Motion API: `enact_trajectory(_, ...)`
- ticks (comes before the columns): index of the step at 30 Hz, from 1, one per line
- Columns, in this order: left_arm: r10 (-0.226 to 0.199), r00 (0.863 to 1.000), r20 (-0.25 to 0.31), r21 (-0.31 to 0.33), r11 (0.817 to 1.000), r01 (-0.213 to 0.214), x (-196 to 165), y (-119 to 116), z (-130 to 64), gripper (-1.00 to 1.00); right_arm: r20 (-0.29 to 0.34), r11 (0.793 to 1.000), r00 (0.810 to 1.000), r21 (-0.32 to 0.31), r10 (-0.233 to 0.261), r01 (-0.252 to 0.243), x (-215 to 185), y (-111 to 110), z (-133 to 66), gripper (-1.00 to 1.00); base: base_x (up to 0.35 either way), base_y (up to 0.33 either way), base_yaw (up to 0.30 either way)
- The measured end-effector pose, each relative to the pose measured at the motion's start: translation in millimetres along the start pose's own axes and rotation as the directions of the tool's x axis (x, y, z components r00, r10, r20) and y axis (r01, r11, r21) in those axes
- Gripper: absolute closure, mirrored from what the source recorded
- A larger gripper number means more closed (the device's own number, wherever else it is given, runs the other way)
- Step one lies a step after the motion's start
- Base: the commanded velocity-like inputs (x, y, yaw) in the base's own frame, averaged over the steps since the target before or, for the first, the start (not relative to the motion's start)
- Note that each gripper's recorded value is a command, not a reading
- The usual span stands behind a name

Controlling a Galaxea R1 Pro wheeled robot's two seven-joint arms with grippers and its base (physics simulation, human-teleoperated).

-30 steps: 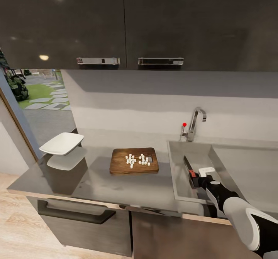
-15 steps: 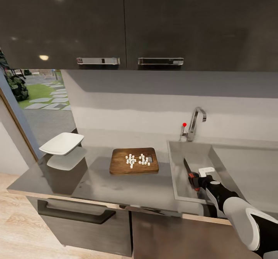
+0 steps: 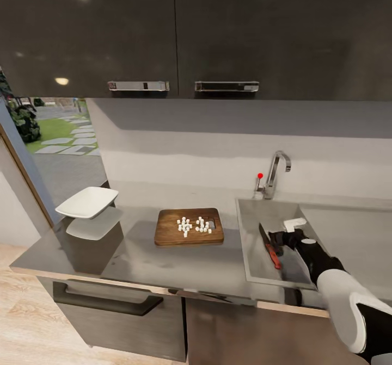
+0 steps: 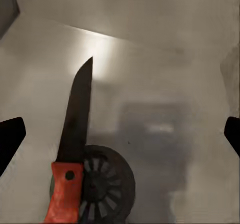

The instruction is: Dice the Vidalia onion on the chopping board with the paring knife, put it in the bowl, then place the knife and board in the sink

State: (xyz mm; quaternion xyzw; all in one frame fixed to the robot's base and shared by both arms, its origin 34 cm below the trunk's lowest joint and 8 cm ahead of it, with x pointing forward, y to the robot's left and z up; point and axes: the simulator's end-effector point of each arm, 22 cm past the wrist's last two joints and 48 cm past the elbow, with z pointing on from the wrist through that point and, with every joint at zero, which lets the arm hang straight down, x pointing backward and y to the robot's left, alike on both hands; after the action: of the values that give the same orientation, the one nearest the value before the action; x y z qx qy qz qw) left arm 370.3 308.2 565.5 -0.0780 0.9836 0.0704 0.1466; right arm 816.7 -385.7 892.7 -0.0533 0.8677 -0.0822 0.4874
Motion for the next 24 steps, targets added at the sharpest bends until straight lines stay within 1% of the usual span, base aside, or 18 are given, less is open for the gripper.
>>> enact_trajectory(2, 0.000, 1.000, 0.001, 0.000, 1.000, 0.000, -0.1, 0.0, 0.0, -1.00, -0.016, 1.000, 1.000, -0.022, 0.014, -0.014, -22.2, -7.2, -5.6, -1.00, 0.000, 0.000, 0.000)
enact_trajectory(3, 0.000, 1.000, 0.001, 0.001, 1.000, 0.000, -0.2, -0.2, 0.0, -1.00, -0.025, 0.998, 0.999, -0.047, 0.041, -0.042, -42.4, -11.4, -13.2, -1.00, 0.000, 0.000, 0.000)
enact_trajectory(4, 0.000, 1.000, 0.001, 0.001, 1.000, 0.000, -0.3, -0.2, 0.0, -1.00, -0.018, 0.996, 0.998, -0.063, 0.062, -0.063, -61.2, -14.9, -20.7, -1.00, 0.000, 0.000, 0.000)
enact_trajectory(5, 0.000, 1.000, 0.001, 0.002, 1.000, 0.000, -0.3, -0.4, 0.0, -1.00, -0.008, 0.992, 0.996, -0.087, 0.093, -0.094, -85.2, -18.1, -32.4, -1.00, 0.000, 0.000, 0.000)
enact_trajectory(6, 0.000, 1.000, 0.001, 0.002, 1.000, 0.000, -0.3, -0.5, 0.0, -1.00, -0.002, 0.989, 0.994, -0.096, 0.110, -0.109, -98.6, -20.7, -40.1, -1.00, 0.000, 0.000, 0.000)
enact_trajectory(8, 0.000, 1.000, 0.001, 0.003, 1.000, 0.000, -0.3, -0.6, 0.0, -1.00, -0.007, 0.985, 0.991, -0.112, 0.132, -0.132, -111.3, -20.4, -49.4, -1.00, 0.000, 0.000, 0.000)
enact_trajectory(15, 0.000, 1.000, 0.001, 0.003, 1.000, 0.000, -0.3, -0.7, 0.1, -1.00, -0.011, 0.979, 0.989, -0.139, 0.146, -0.146, -118.2, -8.5, -53.1, -1.00, 0.000, 0.000, 0.000)
enact_trajectory(21, 0.000, 1.000, 0.001, 0.003, 1.000, 0.000, -0.3, -0.7, 0.1, -1.00, -0.011, 0.979, 0.989, -0.140, 0.146, -0.146, -118.3, -7.5, -53.1, -1.00, 0.000, 0.003, 0.000)
enact_trajectory(24, 0.000, 1.000, 0.001, 0.003, 1.000, 0.000, -0.3, -0.6, 0.1, -1.00, -0.011, 0.979, 0.989, -0.140, 0.146, -0.146, -118.2, -7.8, -53.0, -1.00, 0.000, 0.160, 0.000)
